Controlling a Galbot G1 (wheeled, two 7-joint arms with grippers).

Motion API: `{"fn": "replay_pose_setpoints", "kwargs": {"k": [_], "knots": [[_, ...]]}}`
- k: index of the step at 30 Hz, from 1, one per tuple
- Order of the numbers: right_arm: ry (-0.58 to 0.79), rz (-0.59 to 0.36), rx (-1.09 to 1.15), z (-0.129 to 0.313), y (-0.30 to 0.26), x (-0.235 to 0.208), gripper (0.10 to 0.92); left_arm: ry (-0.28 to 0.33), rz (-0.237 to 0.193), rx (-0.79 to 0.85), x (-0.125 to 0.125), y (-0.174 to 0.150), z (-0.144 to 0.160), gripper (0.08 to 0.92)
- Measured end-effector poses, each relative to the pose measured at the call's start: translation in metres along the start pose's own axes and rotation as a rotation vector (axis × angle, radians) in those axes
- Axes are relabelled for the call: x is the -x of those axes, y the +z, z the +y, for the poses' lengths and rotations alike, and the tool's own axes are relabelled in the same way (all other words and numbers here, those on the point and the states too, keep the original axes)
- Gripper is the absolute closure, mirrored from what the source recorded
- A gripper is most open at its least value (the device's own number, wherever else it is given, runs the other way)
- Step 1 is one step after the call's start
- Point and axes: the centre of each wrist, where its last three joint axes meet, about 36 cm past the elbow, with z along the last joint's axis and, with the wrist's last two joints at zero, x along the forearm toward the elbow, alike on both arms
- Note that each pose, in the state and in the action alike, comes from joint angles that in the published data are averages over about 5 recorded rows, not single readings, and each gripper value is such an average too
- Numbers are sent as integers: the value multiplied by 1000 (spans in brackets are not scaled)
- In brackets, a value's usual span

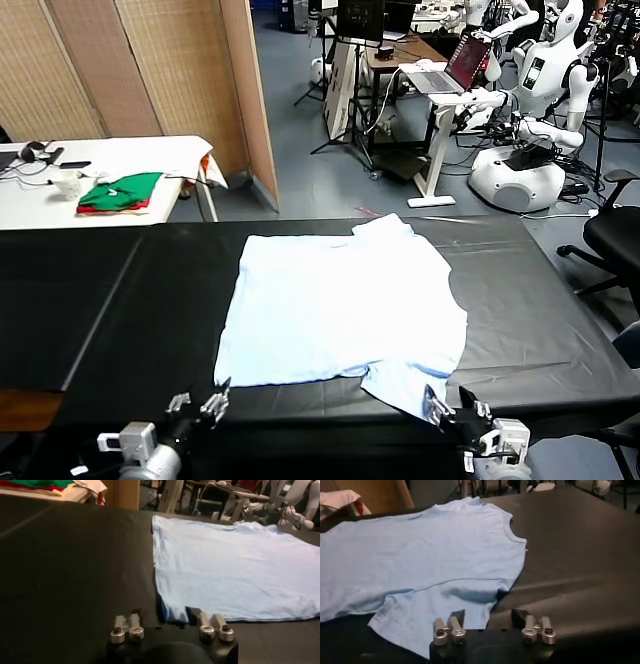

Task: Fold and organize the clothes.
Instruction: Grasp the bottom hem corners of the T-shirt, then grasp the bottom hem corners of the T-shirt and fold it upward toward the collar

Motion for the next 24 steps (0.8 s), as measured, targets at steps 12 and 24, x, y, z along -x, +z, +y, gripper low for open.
{"fn": "replay_pose_setpoints", "kwargs": {"k": [12, 24], "knots": [[11, 36, -27, 13, -6, -49, 882, -39, 16, 36, -23, -1, -2, 853], [-67, -117, -17, 6, -23, -39, 882, -81, -33, 41, -65, -12, -6, 853]]}}
